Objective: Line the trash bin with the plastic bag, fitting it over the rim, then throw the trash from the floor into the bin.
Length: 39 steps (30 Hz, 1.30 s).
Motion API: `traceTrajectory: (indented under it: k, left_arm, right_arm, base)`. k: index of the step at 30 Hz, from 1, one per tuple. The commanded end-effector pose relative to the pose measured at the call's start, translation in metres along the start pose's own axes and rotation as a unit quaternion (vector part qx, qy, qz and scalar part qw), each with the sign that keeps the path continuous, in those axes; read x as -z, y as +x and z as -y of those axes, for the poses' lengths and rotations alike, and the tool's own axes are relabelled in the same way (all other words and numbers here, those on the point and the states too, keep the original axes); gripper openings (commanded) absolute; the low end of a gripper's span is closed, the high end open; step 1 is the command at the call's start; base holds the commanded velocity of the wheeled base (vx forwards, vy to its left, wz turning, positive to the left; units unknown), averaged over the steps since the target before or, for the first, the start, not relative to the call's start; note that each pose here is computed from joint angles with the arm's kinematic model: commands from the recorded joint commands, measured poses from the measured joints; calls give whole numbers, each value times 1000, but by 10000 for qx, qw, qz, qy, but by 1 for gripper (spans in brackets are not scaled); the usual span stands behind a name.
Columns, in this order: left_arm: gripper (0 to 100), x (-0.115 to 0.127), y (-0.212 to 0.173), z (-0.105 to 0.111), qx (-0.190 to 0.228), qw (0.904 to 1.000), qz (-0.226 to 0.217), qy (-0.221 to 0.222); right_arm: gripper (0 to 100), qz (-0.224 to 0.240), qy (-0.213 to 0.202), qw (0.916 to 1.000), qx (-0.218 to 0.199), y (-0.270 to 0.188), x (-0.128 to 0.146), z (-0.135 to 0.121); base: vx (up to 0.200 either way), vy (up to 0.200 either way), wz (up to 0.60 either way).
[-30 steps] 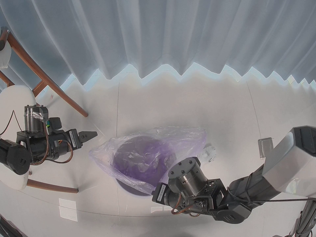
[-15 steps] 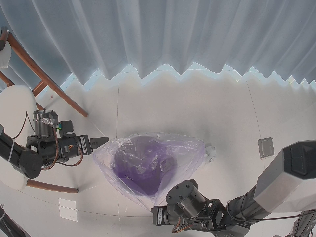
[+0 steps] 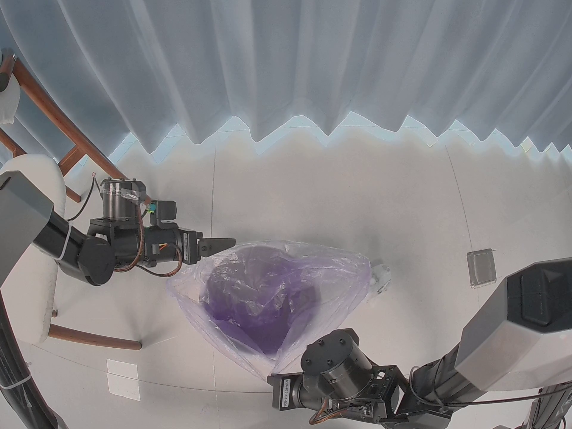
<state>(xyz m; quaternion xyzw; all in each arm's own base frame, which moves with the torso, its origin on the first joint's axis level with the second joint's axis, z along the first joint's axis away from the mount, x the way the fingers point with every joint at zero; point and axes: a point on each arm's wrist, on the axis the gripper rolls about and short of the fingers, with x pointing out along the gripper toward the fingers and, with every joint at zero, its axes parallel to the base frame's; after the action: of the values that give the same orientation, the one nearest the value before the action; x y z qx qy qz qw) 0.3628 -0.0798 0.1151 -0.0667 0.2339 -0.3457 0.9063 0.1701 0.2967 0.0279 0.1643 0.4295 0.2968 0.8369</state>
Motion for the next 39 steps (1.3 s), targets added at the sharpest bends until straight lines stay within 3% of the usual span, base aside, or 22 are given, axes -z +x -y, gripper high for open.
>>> traceTrajectory:
  k: [1,12,19,20,30,39]
  left_arm:
    - [100,1,21,-2,122,9998,-164,-7]
    - [100,0,48,-9,112,9996,-272,-43]
    - [100,1,61,2,142,9987,-490,-74]
    - [0,0,61,2,143,9987,-477,-74]
    - [0,-1,57,-5,24,9982,-562,-182]
    - [0,-1,7,-28,-423,9971,-442,-461]
  right_arm:
    - [0,36,1,10000,-38,1,0,0]
    - [0,37,-4,10000,-37,1,1,0]
    - [0,80,9,9999,-81,0,-1,-2]
    - [0,85,9,9999,-87,0,-2,-2]
    - [0,98,4,9999,-54,-3,-1,-2]
    - [0,303,48,9994,-139,-13,-11,-6]
  base:
    - [0,0,0]
    - [0,0,0]
    - [0,0,0]
    - [0,0,0]
    - [0,0,0]
    - [0,0,0]
